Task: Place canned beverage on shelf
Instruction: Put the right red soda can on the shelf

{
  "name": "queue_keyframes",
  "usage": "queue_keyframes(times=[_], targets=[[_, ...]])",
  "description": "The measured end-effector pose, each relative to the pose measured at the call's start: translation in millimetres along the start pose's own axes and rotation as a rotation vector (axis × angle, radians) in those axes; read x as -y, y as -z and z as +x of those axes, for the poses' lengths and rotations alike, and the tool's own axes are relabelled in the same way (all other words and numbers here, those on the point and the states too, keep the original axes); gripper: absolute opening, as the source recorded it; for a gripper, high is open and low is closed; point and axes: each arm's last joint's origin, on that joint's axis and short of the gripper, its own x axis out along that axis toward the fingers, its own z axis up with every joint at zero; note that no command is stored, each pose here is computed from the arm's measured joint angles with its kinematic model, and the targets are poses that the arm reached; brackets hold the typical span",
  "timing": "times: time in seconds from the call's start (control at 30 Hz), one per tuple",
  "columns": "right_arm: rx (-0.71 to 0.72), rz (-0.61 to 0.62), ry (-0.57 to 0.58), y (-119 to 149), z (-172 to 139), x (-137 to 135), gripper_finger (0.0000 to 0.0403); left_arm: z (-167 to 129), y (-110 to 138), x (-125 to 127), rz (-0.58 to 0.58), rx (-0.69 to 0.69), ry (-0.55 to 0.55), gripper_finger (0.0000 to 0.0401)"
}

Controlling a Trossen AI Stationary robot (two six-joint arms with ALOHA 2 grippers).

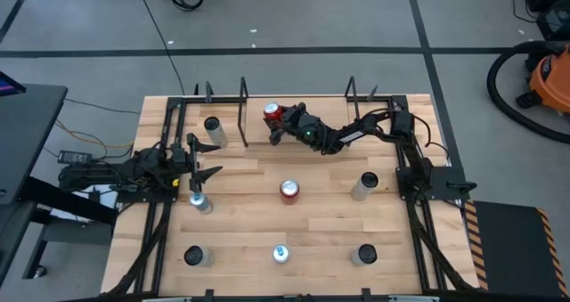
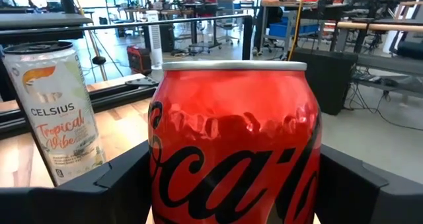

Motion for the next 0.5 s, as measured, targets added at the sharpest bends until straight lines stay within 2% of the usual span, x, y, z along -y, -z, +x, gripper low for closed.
queue_keyframes(times=[0.17,0.5], targets=[[0.070,-0.004,-0.001,-7.7,-0.2,-0.2,0.0331,0.0,0.1,0.0,0.000,0.000,0.000,0.0316],[-0.020,0.003,-0.007,0.6,1.8,3.8,0.0331,0.0,0.0,0.0,0.000,0.000,0.000,0.0316]])
